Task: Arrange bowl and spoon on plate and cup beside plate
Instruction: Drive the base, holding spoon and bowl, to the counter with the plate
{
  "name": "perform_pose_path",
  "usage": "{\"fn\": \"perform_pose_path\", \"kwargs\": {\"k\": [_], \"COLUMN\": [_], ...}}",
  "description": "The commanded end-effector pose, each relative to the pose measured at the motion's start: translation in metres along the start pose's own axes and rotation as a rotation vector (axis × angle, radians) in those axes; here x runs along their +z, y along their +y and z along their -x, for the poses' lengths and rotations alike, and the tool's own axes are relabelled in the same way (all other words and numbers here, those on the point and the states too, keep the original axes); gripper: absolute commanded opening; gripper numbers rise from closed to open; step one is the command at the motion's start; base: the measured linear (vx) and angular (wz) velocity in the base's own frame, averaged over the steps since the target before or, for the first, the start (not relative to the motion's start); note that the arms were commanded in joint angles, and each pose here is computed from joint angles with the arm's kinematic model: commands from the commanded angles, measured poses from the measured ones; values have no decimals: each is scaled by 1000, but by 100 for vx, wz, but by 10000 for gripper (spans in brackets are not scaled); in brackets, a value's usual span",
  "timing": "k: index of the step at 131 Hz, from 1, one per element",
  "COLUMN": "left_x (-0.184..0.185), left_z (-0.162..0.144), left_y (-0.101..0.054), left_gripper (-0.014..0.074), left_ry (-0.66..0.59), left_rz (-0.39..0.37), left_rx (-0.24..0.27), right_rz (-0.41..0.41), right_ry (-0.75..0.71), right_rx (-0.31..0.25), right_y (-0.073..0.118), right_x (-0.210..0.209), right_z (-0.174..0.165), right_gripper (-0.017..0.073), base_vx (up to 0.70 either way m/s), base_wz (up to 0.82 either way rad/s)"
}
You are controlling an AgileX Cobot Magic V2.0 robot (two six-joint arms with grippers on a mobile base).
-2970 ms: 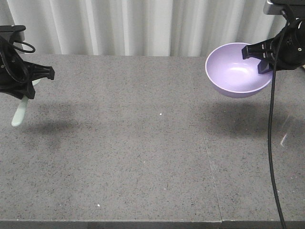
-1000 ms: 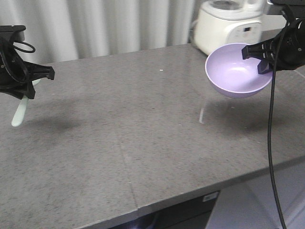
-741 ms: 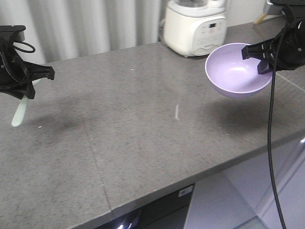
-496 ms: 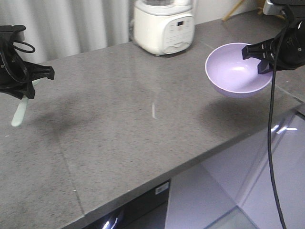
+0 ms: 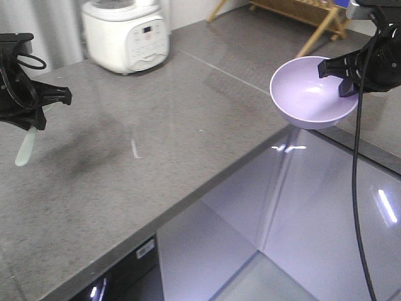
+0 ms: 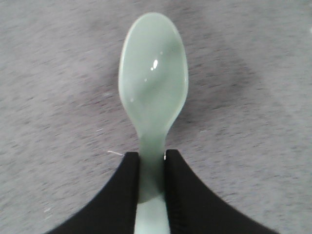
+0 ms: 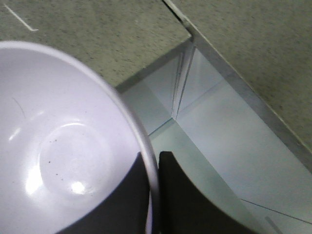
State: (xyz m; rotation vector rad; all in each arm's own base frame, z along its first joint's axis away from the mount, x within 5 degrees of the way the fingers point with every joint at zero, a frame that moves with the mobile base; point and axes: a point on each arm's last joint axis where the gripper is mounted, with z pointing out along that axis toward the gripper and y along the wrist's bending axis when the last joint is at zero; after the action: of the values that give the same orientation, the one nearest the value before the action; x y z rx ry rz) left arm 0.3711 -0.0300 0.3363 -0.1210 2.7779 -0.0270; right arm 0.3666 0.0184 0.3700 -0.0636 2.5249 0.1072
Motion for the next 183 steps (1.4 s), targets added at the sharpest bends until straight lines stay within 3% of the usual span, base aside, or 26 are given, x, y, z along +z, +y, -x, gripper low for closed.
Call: {"fn": "perform_pose_path", "kwargs": {"k": [1,183], "left_x": [-28,-28], "left_z": [2,2], "left_y": [-3,-3], "left_gripper": [-7,-6], "left_ry": [-99,-99], "left_rz": [-26,-26], "left_rx": [3,3], "right_rz": [-2,-2], "right_ry": [-123,-123], "right_rx": [-13,-13], "right_y": [1,1], "right_x": [-28,-28], "right_z": [9,9], "right_gripper": [-4,-4], "base_vx": [-2,-6], "base_wz": [-47,-47]}}
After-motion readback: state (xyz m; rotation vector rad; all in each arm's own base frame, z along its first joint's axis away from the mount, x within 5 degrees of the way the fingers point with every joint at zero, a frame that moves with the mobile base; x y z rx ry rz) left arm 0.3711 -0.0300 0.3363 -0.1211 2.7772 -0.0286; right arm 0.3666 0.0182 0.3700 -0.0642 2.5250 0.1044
